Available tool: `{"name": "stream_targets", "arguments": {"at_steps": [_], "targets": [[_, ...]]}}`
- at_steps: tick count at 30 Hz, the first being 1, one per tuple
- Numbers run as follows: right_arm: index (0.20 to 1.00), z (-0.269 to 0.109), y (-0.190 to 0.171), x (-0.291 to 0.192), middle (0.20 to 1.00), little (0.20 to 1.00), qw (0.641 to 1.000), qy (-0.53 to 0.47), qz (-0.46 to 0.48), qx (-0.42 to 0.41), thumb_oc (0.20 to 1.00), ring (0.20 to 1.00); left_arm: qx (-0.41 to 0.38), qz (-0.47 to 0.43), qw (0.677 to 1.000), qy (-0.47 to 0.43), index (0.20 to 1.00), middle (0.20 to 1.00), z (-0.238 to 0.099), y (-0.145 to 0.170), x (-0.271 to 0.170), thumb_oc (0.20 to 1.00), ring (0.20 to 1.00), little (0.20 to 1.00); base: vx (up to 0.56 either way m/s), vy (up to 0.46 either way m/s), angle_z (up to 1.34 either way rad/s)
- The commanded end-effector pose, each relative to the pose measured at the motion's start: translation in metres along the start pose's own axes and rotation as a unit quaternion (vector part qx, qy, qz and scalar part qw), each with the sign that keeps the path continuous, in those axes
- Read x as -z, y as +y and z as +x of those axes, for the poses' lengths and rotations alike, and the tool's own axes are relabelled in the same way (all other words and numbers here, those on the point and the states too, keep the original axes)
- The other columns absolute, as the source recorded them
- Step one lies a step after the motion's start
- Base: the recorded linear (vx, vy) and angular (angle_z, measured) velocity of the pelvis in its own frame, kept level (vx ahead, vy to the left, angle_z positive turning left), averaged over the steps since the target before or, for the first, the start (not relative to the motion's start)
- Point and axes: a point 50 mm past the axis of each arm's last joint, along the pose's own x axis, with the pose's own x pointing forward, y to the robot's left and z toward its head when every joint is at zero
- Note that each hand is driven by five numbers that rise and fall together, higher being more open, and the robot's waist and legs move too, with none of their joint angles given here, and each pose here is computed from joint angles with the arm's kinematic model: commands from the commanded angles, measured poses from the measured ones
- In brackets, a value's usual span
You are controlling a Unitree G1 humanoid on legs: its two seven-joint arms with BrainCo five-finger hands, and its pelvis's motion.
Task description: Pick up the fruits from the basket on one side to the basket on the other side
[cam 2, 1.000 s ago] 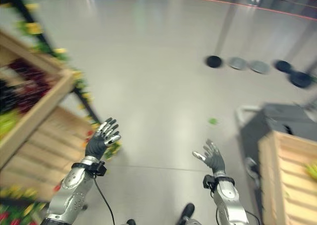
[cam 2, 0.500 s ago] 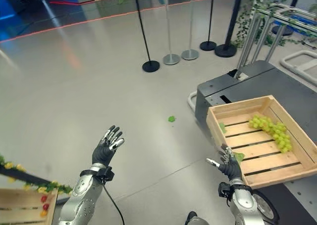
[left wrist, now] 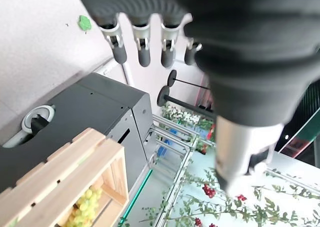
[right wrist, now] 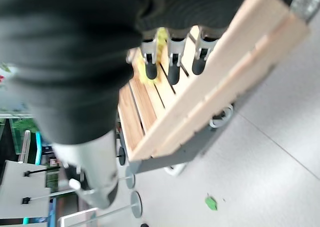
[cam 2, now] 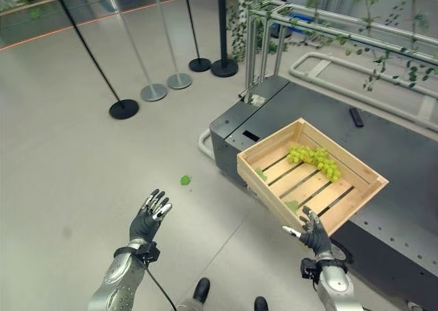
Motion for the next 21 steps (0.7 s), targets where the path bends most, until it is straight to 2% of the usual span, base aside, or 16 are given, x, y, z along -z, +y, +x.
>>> {"name": "stream_targets", "arguments": {"at_steps": [1, 10, 21], "targets": [[1.000, 0.011, 0.002, -0.036, 1.000, 1.000, 0.997, -0.076, 0.004, -0.014, 1.000, 1.000, 0.004, 0.014, 0.998, -0.061, 1.000, 1.000, -0.003, -0.001, -0.024, 1.000, 1.000, 1.000, 0.06, 0.179, -0.47], [1.000, 0.017, 0.016, -0.039, 1.000, 1.000, 0.996, -0.079, 0.000, -0.036, 1.000, 1.000, -0.023, 0.060, 0.996, -0.068, 1.000, 1.000, -0.004, 0.017, -0.032, 1.000, 1.000, 1.000, 0.02, 0.094, -0.61], [1.000, 0.017, -0.005, -0.041, 1.000, 1.000, 0.997, -0.071, -0.030, -0.026, 1.000, 1.000, -0.046, 0.057, 0.997, -0.030, 1.000, 1.000, -0.004, 0.027, -0.014, 1.000, 1.000, 1.000, 0.02, -0.010, -0.31]]}}
